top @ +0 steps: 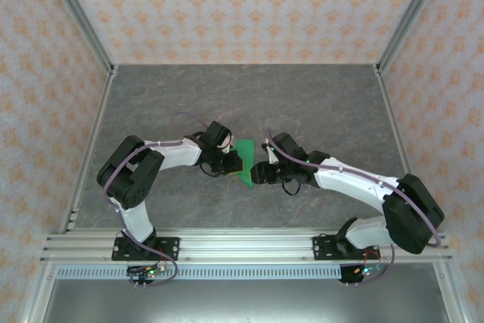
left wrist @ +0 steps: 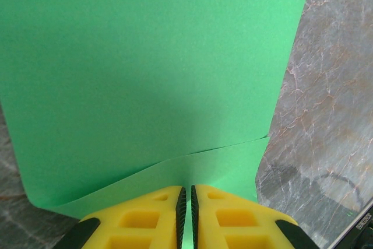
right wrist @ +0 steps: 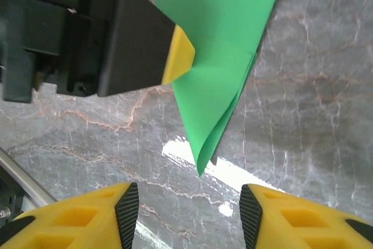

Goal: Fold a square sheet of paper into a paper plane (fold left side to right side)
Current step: Third fold the triangle at the center of the table.

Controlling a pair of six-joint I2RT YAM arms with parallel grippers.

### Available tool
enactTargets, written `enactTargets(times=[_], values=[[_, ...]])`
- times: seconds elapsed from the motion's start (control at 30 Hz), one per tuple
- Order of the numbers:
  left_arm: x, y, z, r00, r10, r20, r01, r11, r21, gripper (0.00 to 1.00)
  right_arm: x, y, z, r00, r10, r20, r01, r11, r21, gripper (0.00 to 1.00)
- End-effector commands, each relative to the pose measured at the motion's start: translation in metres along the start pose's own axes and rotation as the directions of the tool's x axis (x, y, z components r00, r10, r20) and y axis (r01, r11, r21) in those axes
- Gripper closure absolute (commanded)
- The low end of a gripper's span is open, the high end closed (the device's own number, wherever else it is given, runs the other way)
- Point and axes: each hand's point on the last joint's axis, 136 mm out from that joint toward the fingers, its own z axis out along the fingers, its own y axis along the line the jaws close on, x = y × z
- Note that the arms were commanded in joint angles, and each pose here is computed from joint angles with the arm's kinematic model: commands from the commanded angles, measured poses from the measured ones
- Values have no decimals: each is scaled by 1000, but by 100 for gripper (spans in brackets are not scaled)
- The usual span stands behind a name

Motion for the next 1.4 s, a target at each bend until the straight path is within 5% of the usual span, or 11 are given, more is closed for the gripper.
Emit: enactTargets(times=[0.0,0.23,0.67,1.1,1.37], values=[[10,24,4,1000,-10,-20,8,995,-95,84,-7,17,-4,998,53,29,-50,995,-92,49],[9,23,3,1000,-8,-18,6,996,-91,84,-10,34,0,993,115,27,-107,972,-207,54],[9,22,3,1000,-6,-18,5,996,-89,85,-19,36,2,986,155,55,-138,964,-229,57],[8,21,1,1000,-6,-15,5,996,-91,85,-34,27,5,959,278,58,-253,930,-268,70],[8,21,1,1000,-7,-12,6,996,-91,85,-27,27,27,947,319,-40,-318,910,-267,76]])
